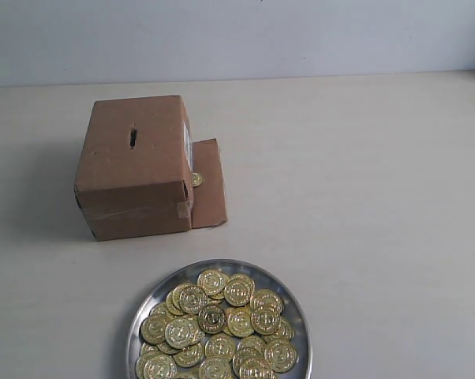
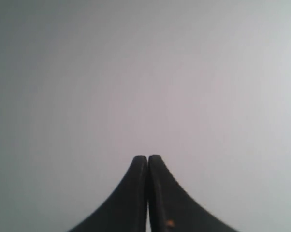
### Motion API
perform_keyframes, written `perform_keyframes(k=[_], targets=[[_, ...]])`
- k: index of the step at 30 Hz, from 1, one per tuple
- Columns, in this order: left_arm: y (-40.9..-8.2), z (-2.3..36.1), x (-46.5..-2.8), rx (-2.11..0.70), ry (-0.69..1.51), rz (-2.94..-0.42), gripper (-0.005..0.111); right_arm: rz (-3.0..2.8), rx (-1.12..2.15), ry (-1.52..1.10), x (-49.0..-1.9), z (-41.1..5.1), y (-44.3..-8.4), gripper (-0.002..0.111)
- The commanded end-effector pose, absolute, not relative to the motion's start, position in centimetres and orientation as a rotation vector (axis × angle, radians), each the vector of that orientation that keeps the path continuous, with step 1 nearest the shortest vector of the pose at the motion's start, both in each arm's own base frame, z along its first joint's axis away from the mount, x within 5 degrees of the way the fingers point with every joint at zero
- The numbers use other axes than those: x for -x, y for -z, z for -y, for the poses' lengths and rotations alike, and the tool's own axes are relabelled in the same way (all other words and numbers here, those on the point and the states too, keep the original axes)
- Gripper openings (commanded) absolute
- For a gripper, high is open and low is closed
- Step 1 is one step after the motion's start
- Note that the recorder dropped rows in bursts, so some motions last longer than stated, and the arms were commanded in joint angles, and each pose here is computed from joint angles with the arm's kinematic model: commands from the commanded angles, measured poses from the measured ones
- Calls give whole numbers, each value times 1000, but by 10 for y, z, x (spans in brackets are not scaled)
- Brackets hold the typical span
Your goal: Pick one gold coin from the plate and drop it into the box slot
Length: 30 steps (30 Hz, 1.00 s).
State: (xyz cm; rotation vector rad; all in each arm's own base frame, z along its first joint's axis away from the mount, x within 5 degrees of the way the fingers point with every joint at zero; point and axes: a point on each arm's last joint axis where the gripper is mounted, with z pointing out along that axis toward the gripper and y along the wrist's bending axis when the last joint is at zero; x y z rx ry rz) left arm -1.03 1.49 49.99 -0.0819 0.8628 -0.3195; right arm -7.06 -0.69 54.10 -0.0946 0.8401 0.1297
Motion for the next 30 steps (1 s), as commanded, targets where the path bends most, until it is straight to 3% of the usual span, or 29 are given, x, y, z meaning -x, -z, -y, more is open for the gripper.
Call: perform_keyframes(k=[1, 11, 21, 30], targets=[[-482, -16, 24, 101, 264, -845, 0, -839, 40, -6, 81, -3, -522, 0], [-390, -13, 10, 123, 205, -984, 0, -976, 2, 56, 59, -7, -449, 0], [-328, -9, -17, 118, 186, -1142, 0, -1263, -8, 46, 0, -3, -364, 0], [-284, -6, -38, 116, 170, -1285, 0, -1440, -15, 40, -27, -1, -298, 0]])
